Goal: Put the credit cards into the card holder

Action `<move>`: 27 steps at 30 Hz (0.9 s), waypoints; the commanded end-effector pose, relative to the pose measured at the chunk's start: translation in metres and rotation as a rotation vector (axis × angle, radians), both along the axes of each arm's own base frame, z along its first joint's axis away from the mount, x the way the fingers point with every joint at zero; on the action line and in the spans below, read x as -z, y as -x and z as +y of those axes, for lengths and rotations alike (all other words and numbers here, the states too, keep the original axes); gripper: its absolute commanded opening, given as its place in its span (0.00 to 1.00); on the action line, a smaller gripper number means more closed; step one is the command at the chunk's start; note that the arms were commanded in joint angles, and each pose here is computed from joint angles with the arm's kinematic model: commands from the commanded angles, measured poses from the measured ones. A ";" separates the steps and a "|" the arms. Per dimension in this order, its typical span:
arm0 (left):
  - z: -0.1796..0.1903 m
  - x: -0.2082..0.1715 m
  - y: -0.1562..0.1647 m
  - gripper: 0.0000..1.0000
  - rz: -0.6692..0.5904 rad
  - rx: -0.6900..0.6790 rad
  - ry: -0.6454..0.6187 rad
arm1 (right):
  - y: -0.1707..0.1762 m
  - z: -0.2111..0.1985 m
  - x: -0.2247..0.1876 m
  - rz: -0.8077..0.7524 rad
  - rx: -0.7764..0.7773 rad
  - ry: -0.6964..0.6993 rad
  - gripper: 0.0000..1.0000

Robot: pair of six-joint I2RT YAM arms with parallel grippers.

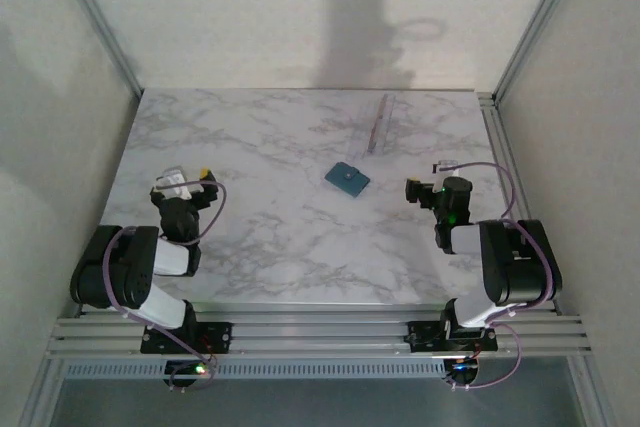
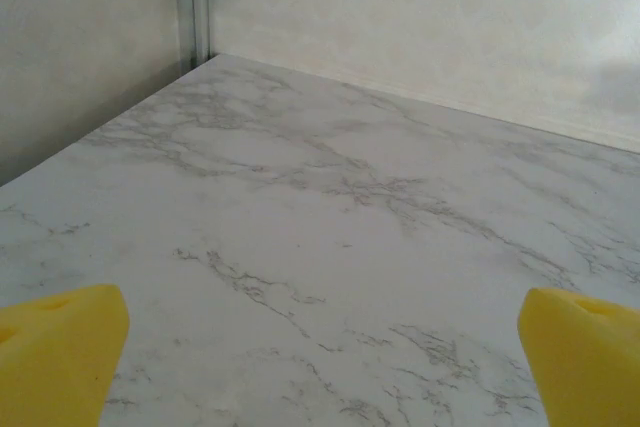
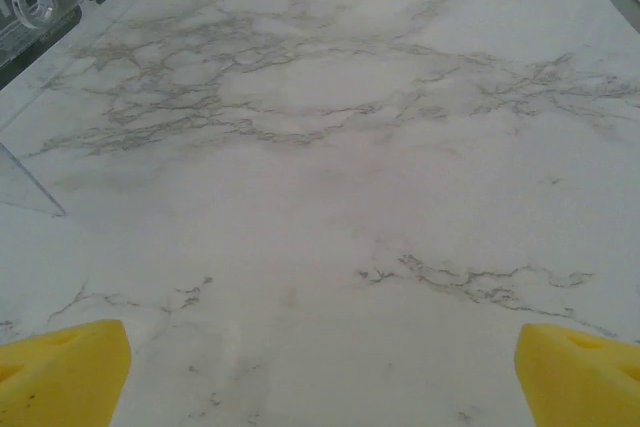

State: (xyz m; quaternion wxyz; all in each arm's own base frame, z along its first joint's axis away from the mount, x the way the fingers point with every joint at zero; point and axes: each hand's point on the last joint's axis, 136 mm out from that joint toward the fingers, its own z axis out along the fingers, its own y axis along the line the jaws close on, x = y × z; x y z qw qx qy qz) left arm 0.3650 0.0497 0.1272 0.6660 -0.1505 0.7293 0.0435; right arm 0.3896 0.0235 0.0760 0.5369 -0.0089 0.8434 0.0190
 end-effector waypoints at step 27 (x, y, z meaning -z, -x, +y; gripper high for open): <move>0.002 -0.004 -0.004 1.00 -0.012 0.003 0.007 | -0.005 -0.009 -0.010 -0.023 0.046 -0.003 0.99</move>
